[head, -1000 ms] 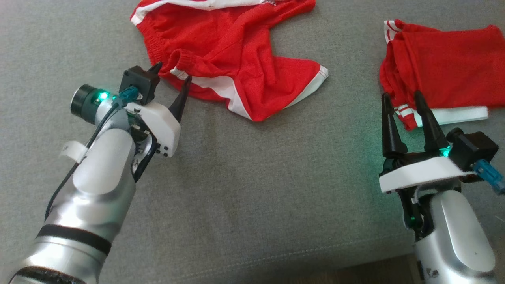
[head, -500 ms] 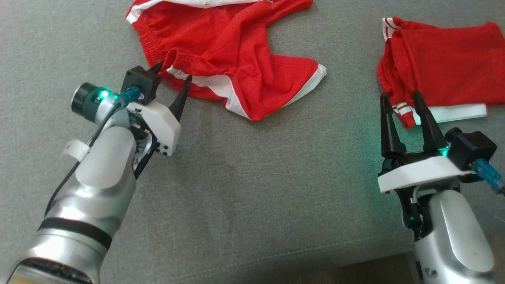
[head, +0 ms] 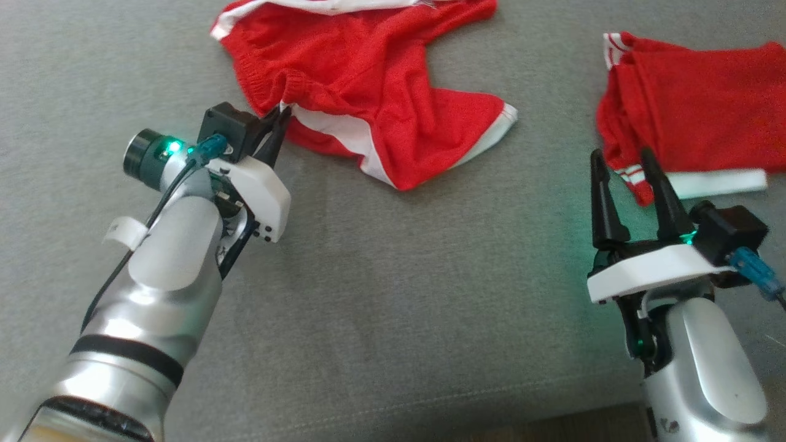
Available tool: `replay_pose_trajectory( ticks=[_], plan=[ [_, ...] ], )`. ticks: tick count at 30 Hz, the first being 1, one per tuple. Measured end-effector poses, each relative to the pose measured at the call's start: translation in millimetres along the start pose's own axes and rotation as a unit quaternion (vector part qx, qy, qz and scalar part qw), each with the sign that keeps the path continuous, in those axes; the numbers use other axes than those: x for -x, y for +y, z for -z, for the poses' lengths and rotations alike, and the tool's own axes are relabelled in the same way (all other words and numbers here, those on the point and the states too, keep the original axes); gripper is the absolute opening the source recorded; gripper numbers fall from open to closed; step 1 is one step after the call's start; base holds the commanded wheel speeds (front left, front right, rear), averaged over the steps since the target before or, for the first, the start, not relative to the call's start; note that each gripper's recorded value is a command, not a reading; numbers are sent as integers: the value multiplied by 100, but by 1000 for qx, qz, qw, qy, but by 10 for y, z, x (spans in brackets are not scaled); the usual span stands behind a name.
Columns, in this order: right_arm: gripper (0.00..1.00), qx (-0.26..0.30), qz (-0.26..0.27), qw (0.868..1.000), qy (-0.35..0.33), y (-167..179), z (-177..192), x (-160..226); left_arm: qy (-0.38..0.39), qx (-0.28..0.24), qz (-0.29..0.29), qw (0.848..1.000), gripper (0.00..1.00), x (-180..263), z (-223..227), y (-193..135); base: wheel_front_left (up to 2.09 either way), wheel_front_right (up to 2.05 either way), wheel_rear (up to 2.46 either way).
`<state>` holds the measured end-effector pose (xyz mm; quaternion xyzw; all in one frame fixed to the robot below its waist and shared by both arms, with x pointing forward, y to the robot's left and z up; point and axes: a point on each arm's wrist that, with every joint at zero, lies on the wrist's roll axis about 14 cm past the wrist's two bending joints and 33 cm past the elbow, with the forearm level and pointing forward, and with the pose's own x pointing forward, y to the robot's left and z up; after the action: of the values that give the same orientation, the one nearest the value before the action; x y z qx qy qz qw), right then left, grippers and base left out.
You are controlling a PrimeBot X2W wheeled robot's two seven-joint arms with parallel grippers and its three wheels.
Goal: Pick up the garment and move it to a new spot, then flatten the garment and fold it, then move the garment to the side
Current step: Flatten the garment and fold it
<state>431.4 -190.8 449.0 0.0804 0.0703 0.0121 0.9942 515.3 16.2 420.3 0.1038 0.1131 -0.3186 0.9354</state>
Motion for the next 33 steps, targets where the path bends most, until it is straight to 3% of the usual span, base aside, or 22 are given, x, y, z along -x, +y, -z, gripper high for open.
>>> replay_pose_trajectory(
  ticks=[12,20,22,33],
  plan=[
    [100,-12,-47,993,112,359,451,-236,-28,11,-47,998,0,433,-67,183,0,0,0],
    [100,-18,-50,988,147,425,532,-535,-32,11,-55,998,0,544,-48,188,0,0,0],
    [100,-47,-30,985,163,340,596,-611,-33,13,-57,998,0,547,-37,188,0,0,0],
    [100,-53,-31,980,191,413,735,-763,-39,23,-59,997,0,539,-49,164,0,0,0]
  ],
)
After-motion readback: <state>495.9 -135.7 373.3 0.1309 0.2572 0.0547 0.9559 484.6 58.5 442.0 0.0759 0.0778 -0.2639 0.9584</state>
